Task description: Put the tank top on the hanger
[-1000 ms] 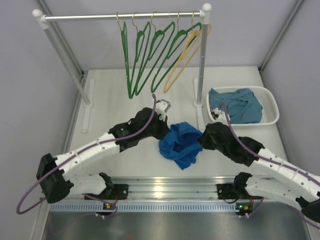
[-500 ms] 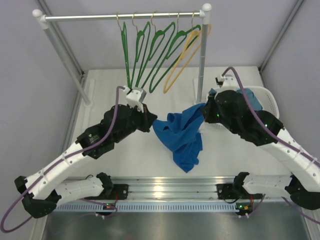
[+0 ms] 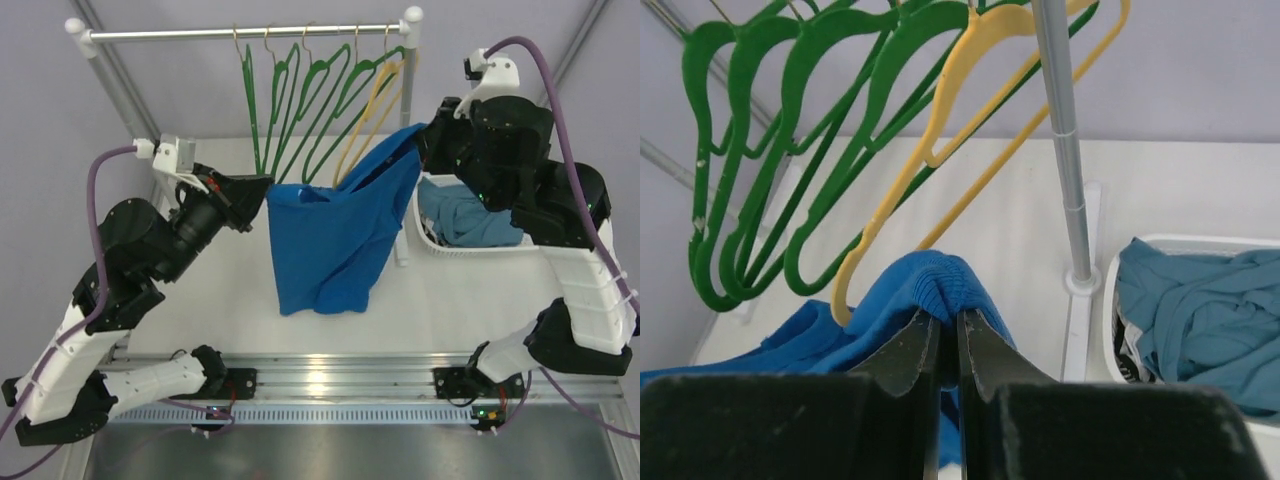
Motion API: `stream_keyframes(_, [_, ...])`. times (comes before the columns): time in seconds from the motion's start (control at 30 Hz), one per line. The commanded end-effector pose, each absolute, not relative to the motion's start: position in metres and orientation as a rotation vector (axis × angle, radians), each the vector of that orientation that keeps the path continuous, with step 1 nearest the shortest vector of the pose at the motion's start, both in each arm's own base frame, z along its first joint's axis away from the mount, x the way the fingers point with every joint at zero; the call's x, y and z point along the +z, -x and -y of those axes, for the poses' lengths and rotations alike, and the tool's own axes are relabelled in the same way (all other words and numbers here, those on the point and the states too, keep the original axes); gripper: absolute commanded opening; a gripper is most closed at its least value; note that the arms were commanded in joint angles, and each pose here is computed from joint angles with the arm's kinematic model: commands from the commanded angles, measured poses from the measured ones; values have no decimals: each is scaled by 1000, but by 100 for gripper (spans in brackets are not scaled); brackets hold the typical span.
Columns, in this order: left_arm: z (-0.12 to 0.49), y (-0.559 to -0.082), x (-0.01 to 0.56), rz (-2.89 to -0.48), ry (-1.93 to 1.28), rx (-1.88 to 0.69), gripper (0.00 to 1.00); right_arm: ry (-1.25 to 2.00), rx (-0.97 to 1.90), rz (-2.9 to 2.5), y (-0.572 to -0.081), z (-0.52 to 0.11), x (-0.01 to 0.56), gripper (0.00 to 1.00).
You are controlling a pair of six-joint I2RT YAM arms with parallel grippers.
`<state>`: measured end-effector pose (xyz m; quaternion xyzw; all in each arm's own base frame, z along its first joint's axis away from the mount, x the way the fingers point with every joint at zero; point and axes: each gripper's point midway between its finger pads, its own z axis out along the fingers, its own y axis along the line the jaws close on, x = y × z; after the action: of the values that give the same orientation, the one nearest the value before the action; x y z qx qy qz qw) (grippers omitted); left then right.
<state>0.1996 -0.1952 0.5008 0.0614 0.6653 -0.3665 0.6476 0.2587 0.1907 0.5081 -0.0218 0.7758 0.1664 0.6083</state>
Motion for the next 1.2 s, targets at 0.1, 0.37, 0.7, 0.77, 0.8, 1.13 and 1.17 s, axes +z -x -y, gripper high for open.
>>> stream_keyframes(0.1, [185,-199,488,-1506,-74,-841,0,109,262,-1897,-265,-191,451,0])
stream_keyframes(0.37, [215,-201,297,-1854,61,-908,0,100,363,-2171,-232,-205,262,1])
stream_keyframes(0.7, [227,-173,110,-2194,250,-978,0,173,377,-2509,-185,-221,79,3])
stream_keyframes(0.77, [224,-171,111,-2192,250,-974,9,186,385,-2508,-183,-225,78,6])
stream_keyframes(0.8, [222,-170,111,-2195,253,-966,14,191,391,-2506,-182,-226,78,8])
stream_keyframes(1.13, [197,-169,153,-2122,256,-912,49,206,414,-2484,-172,-230,89,27])
stream_keyframes(1.17, [196,-169,157,-2114,250,-910,49,207,416,-2481,-172,-230,90,32])
